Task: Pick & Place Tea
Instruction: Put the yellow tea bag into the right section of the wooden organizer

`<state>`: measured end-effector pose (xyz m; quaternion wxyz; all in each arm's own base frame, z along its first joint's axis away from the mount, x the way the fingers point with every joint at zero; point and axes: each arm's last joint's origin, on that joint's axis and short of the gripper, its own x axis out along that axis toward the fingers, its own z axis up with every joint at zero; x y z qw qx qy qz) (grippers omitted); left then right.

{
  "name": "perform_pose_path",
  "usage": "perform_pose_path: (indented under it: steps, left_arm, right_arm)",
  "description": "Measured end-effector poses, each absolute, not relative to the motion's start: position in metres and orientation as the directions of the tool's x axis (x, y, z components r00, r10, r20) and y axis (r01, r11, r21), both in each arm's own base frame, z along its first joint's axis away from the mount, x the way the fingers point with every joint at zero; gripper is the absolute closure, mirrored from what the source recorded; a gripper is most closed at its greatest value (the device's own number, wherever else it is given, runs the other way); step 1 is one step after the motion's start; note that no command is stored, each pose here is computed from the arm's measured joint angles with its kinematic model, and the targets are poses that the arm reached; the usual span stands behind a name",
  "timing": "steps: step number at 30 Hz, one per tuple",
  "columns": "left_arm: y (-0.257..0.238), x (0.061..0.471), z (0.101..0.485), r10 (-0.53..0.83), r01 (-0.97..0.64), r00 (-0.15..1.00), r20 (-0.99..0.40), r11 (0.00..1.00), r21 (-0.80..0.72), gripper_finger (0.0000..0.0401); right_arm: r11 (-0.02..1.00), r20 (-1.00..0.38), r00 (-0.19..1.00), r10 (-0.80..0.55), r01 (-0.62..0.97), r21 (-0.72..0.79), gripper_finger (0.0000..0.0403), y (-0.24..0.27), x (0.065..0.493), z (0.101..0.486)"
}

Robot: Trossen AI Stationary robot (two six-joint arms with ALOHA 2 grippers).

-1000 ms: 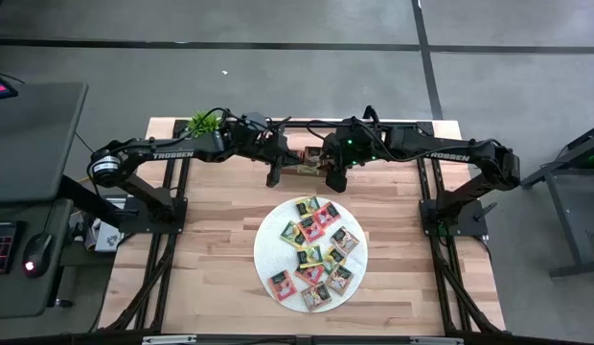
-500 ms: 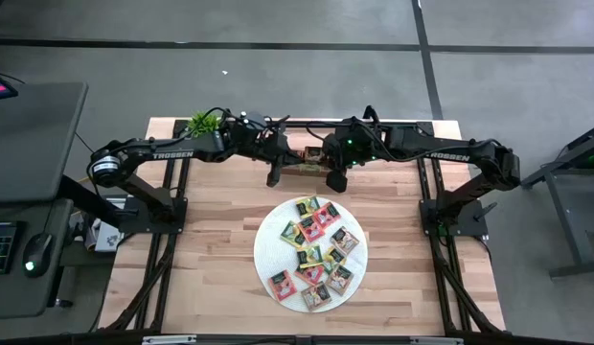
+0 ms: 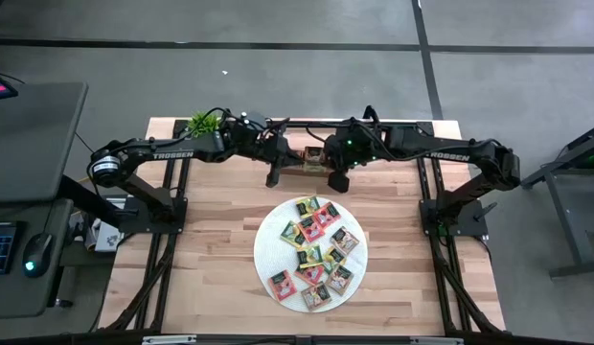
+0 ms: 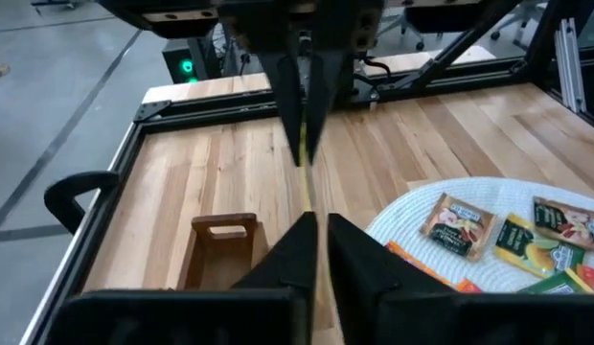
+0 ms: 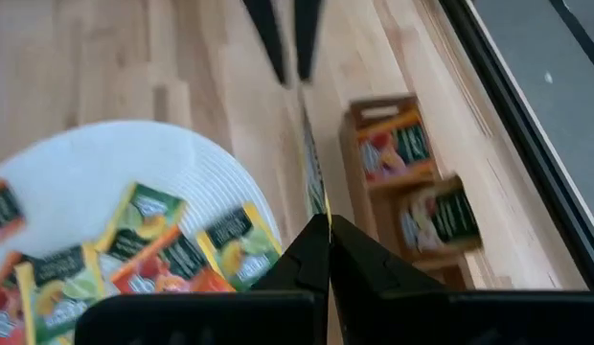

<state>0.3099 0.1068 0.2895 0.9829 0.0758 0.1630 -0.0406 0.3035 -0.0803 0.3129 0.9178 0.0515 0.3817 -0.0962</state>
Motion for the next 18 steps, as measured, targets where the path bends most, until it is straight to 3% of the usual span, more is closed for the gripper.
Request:
perform_pose_path:
  steps: [10, 18]
  left_arm:
    - [0.115, 0.304, 0.284, -0.042, 0.085, 0.926, -0.376, 0.991, 0.099, 0.0228]
    - [0.143, 0.289, 0.28, -0.061, 0.092, 0.918, -0.393, 0.994, 0.061, 0.0202]
  right_arm:
    - [0.954, -0.752, 0.633, -0.184, 0.299, 0.019, 0.0403, -0.1, 0.292, 0.298]
    - [0.937, -0.741, 0.638, -0.208, 0.348, 0.036, 0.0403, -0.122, 0.276, 0.252]
